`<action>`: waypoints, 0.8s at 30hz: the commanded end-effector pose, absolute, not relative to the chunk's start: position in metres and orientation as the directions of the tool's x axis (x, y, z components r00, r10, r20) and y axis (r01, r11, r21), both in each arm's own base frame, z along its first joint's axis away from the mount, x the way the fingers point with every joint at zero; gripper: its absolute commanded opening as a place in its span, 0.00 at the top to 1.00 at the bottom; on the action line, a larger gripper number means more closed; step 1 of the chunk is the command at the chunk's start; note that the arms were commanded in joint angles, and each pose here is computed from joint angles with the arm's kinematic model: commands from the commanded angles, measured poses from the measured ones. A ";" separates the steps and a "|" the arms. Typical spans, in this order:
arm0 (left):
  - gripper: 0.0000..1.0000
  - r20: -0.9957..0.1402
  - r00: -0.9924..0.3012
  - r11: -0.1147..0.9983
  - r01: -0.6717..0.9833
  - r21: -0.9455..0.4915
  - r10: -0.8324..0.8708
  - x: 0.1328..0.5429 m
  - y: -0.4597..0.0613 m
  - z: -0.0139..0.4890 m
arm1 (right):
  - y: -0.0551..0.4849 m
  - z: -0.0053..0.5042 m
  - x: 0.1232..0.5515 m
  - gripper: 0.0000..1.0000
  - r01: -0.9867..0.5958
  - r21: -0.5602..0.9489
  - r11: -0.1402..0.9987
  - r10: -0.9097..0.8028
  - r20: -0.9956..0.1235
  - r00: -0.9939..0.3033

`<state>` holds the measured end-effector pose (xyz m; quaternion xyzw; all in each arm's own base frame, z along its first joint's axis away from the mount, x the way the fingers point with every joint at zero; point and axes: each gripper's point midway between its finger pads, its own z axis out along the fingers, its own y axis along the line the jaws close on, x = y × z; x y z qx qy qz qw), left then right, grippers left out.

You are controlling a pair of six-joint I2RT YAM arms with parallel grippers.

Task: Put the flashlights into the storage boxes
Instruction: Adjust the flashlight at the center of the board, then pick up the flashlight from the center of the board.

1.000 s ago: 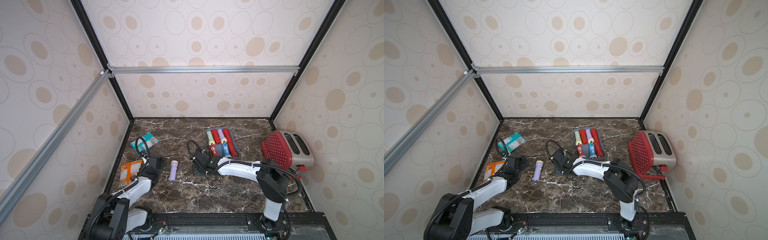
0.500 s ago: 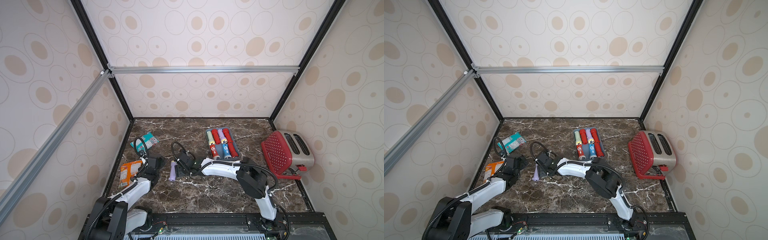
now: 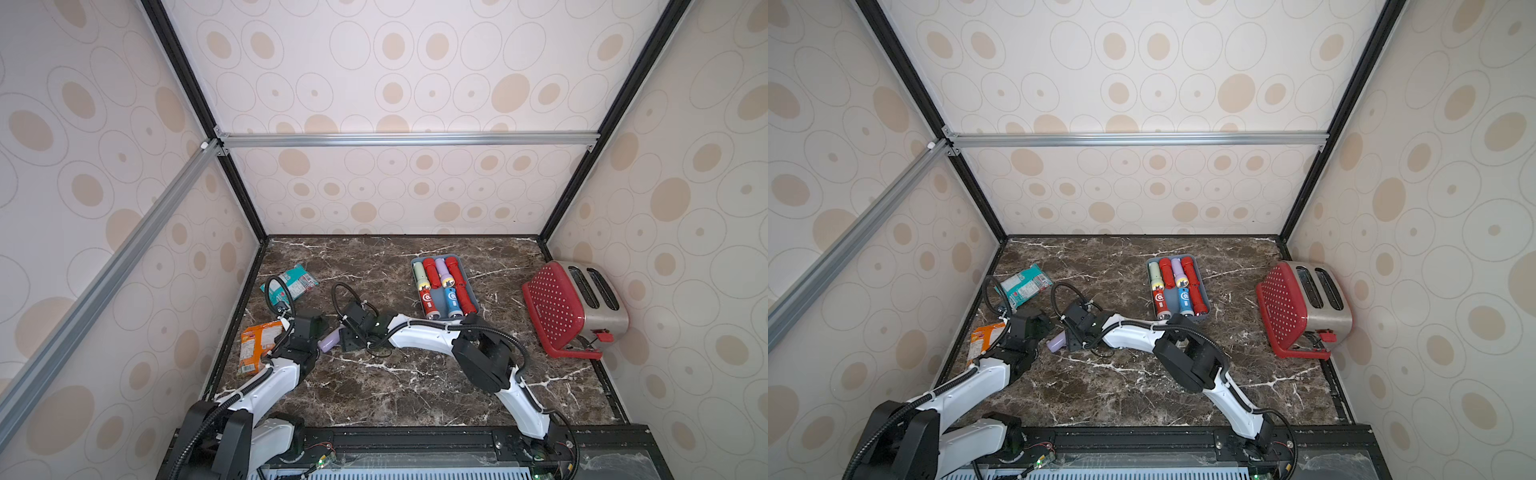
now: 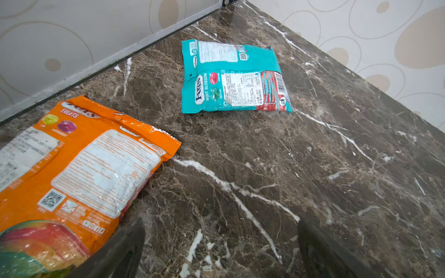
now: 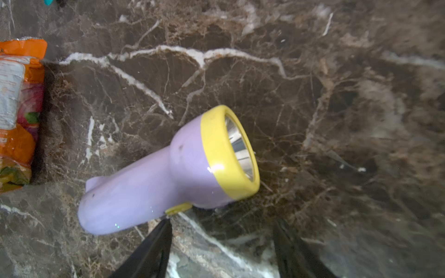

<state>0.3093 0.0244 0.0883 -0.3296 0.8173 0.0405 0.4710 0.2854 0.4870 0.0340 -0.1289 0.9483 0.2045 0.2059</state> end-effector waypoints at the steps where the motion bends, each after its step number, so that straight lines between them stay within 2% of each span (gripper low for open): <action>1: 0.01 -0.804 -0.306 0.757 -0.604 -0.250 -0.509 0.308 0.032 0.093 | 0.471 0.025 0.277 0.33 -0.273 0.327 0.905 -0.125 -0.409 -0.904; 4: 0.01 -0.810 -0.307 0.754 -0.614 -0.232 -0.499 0.307 0.035 0.095 | 0.476 0.043 0.276 0.33 -0.232 0.422 0.876 -0.039 -0.419 -0.907; 9: 0.01 -0.820 -0.262 0.725 -0.644 -0.244 -0.509 0.298 0.043 0.102 | 0.490 0.051 0.273 0.31 -0.150 0.538 0.829 0.070 -0.367 -0.928; 16: 0.01 -0.828 -0.114 0.670 -0.652 -0.355 -0.550 0.279 0.054 0.114 | 0.506 0.042 0.276 0.31 -0.132 0.554 0.822 0.081 -0.343 -0.936; 24: 0.01 -0.828 -0.027 0.646 -0.639 -0.416 -0.560 0.267 0.061 0.125 | 0.518 0.040 0.281 0.28 -0.097 0.540 0.836 0.109 -0.336 -0.936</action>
